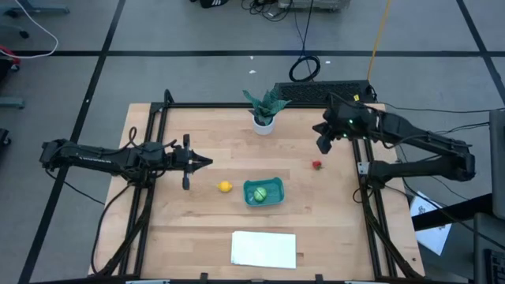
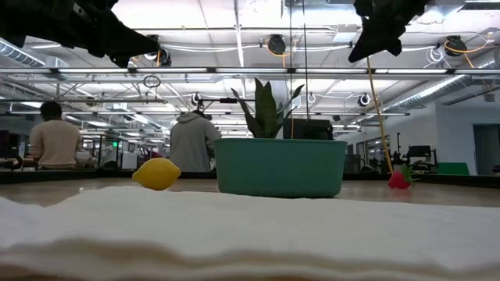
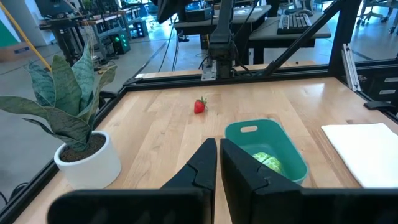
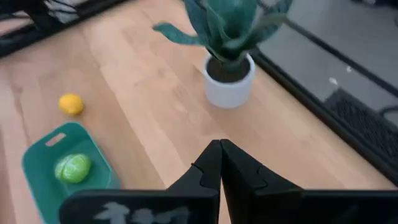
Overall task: Pick and placing Produce into tupperware
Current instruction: Put the strawberry into the green bin
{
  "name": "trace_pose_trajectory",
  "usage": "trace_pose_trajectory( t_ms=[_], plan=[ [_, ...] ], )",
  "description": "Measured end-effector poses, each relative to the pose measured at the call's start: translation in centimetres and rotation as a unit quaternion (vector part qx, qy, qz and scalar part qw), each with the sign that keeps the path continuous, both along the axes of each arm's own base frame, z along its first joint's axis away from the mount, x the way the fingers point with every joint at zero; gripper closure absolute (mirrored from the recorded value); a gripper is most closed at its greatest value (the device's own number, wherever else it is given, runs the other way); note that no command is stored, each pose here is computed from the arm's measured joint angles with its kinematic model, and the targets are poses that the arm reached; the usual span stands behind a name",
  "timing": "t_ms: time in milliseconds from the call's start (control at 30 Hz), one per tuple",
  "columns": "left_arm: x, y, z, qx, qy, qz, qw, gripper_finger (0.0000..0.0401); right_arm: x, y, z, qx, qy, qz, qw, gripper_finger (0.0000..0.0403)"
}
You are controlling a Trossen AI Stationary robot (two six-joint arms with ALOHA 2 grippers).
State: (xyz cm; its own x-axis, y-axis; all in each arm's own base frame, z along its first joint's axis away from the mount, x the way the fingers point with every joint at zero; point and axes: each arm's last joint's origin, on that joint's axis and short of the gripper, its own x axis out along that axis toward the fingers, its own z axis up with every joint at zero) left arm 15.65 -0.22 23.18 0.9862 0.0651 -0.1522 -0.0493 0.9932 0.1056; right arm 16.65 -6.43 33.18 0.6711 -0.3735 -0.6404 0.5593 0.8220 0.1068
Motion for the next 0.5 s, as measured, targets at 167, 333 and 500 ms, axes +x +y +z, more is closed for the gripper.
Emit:
trace_pose_trajectory(
  t_ms=[167, 333, 500],
  plan=[
    [0.0, 0.0, -0.1, 0.000, 0.003, 0.000, 1.000, 0.0375, 0.8, -0.9, 0.4, 0.032, 0.034, -0.003, 0.999, 0.0403],
    [0.0, 0.0, -0.2, 0.003, 0.010, -0.001, 1.000, 0.0375, 1.0, -1.9, 0.7, 0.080, 0.089, -0.012, 0.993, 0.0403],
    [0.0, 0.0, -0.2, 0.004, 0.010, -0.001, 1.000, 0.0375, 1.2, -2.5, 0.1, 0.119, 0.129, -0.025, 0.984, 0.0403]
  ],
)
